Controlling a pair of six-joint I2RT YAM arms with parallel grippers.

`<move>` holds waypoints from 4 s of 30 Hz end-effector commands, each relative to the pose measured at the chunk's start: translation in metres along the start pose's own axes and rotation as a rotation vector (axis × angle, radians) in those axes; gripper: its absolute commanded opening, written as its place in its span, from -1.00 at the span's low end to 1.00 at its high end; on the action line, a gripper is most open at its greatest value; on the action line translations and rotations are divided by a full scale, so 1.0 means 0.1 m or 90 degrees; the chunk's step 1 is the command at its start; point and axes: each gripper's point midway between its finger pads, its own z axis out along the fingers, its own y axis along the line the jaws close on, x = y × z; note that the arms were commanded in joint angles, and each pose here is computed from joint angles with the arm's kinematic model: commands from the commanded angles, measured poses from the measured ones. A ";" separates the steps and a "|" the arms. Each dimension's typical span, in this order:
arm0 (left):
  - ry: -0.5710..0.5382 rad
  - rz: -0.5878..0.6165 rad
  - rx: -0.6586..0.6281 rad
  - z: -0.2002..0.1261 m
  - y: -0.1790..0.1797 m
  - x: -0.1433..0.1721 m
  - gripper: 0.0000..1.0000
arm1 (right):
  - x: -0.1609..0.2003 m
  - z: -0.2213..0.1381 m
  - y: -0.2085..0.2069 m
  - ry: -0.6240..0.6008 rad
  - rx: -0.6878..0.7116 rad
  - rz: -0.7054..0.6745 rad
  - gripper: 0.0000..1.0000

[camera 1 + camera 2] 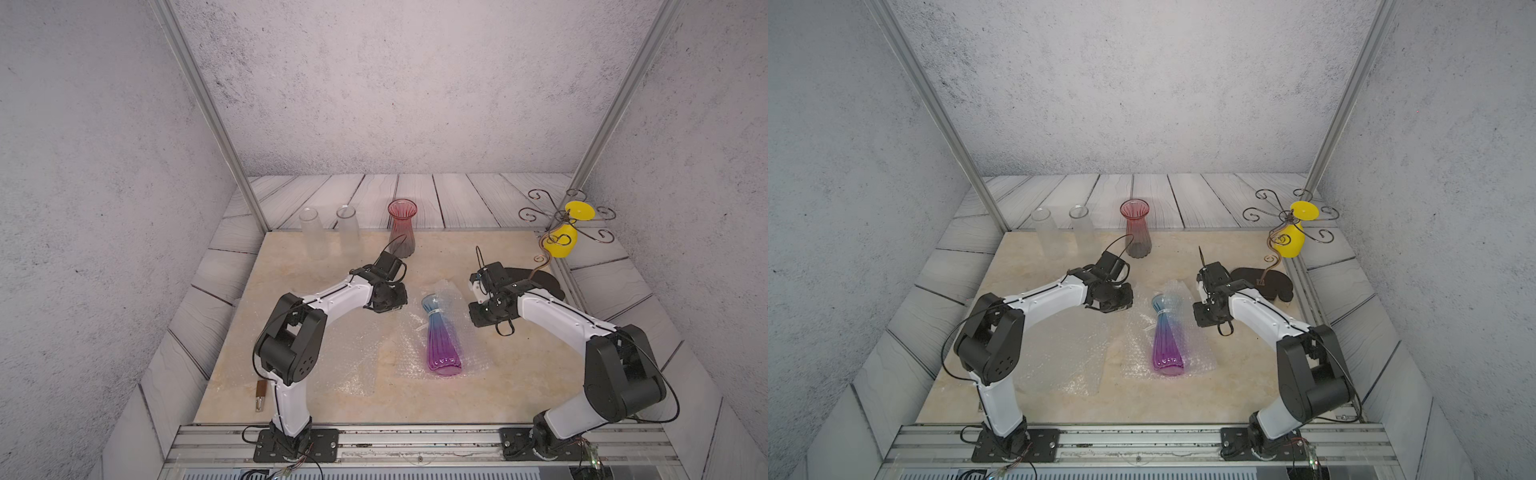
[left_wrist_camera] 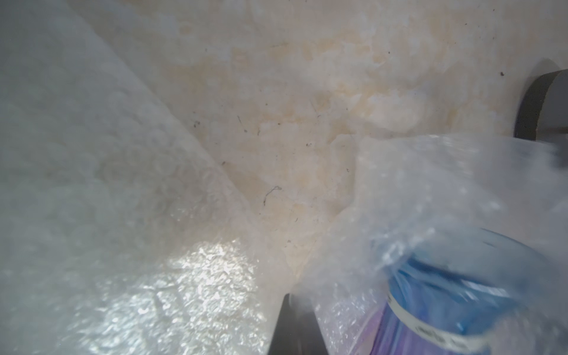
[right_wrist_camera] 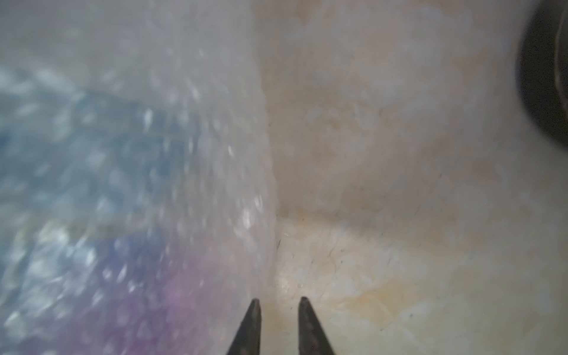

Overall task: Unwrap the vase from the bubble wrap
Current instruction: Unwrap the bubble wrap at the center of the board, then pick up the vase from the bubble wrap.

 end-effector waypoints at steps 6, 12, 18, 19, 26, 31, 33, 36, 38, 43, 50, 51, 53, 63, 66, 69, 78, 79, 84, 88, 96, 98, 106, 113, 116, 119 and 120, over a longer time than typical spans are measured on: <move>-0.006 0.014 -0.004 -0.18 0.11 0.03 -1.00 | -0.24 -0.54 0.01 -0.059 0.008 -0.021 0.46; 0.014 0.027 0.025 -0.22 0.03 0.16 -1.00 | -0.23 -0.91 0.19 -0.082 0.030 -0.084 0.61; 0.030 0.037 0.041 -0.22 -0.03 0.32 -1.00 | -0.29 -1.23 0.47 -0.111 0.075 -0.169 0.76; 0.032 0.038 0.042 -0.22 -0.04 0.35 -1.00 | -0.30 -1.24 0.51 -0.109 0.068 -0.168 0.84; 0.026 0.033 0.031 -0.33 0.08 0.48 -1.00 | -0.31 -0.85 0.75 -0.023 0.008 -0.174 0.97; 0.017 0.048 0.010 -0.35 0.21 0.42 -1.00 | -0.22 -0.51 0.92 0.059 -0.043 -0.167 0.99; 0.021 0.054 0.008 -0.34 0.24 0.39 -0.93 | -0.25 -0.45 0.95 0.061 -0.048 -0.168 1.00; 0.024 0.052 -0.002 -0.34 0.31 0.34 -0.65 | -0.30 -0.38 0.98 0.067 -0.049 -0.172 0.98; 0.016 0.053 -0.010 -0.39 0.35 0.29 -0.43 | -0.32 -0.29 0.98 0.076 -0.046 -0.171 0.98; 0.004 0.077 0.007 -0.64 0.28 0.29 0.04 | -0.35 -0.12 1.04 0.094 -0.059 -0.163 0.98; -0.020 0.078 0.004 -1.00 0.47 0.57 0.37 | -0.38 0.17 1.08 0.119 -0.058 -0.143 0.98; -0.023 0.077 0.014 -1.03 0.46 0.61 0.37 | -0.39 0.20 1.09 0.121 -0.061 -0.137 0.98; -0.036 0.080 0.058 -1.08 0.40 0.67 0.37 | -0.42 0.27 1.12 0.126 -0.064 -0.125 0.98; -0.062 0.073 0.101 -1.13 0.45 0.83 0.37 | -0.56 0.56 1.18 0.156 -0.057 -0.097 1.00; -0.055 0.068 0.107 -1.09 0.46 0.87 0.37 | -0.55 0.61 1.21 0.168 -0.062 -0.093 0.99; -0.050 0.064 0.111 -1.06 0.46 0.89 0.37 | -0.51 0.67 1.24 0.181 -0.067 -0.087 0.99; -0.039 0.052 0.111 -1.02 0.46 0.90 0.37 | -0.38 0.83 1.27 0.210 -0.072 -0.081 0.95; -0.041 0.051 0.110 -1.02 0.47 0.90 0.37 | -0.39 0.83 1.27 0.207 -0.073 -0.082 0.93; -0.040 0.045 0.107 -1.01 0.49 0.92 0.37 | -0.40 0.80 1.24 0.201 -0.063 -0.090 0.78; -0.036 0.041 0.104 -0.99 0.52 0.95 0.37 | -0.36 0.78 1.20 0.200 -0.057 -0.096 0.57; -0.033 0.032 0.103 -0.98 0.57 1.01 0.37 | -0.38 0.53 1.12 0.161 -0.044 -0.119 0.16; -0.032 0.029 0.104 -0.99 0.57 1.02 0.37 | -0.43 0.42 1.13 0.140 -0.047 -0.127 0.01; -0.030 0.028 0.104 -1.02 0.58 1.05 0.36 | -0.54 0.07 1.12 0.083 -0.050 -0.160 -0.52; -0.033 0.022 0.100 -1.06 0.63 1.10 0.36 | -0.68 -0.43 1.24 -0.013 -0.104 -0.180 -0.71; -0.032 0.019 0.101 -1.06 0.64 1.12 0.36 | -0.73 -0.66 1.28 -0.066 -0.123 -0.188 -0.71; -0.031 0.020 0.100 -1.08 0.64 1.13 0.36 | -0.77 -0.87 1.34 -0.127 -0.153 -0.195 -0.78; -0.030 0.020 0.100 -1.08 0.64 1.14 0.36 | -0.80 -0.95 1.35 -0.153 -0.163 -0.198 -0.82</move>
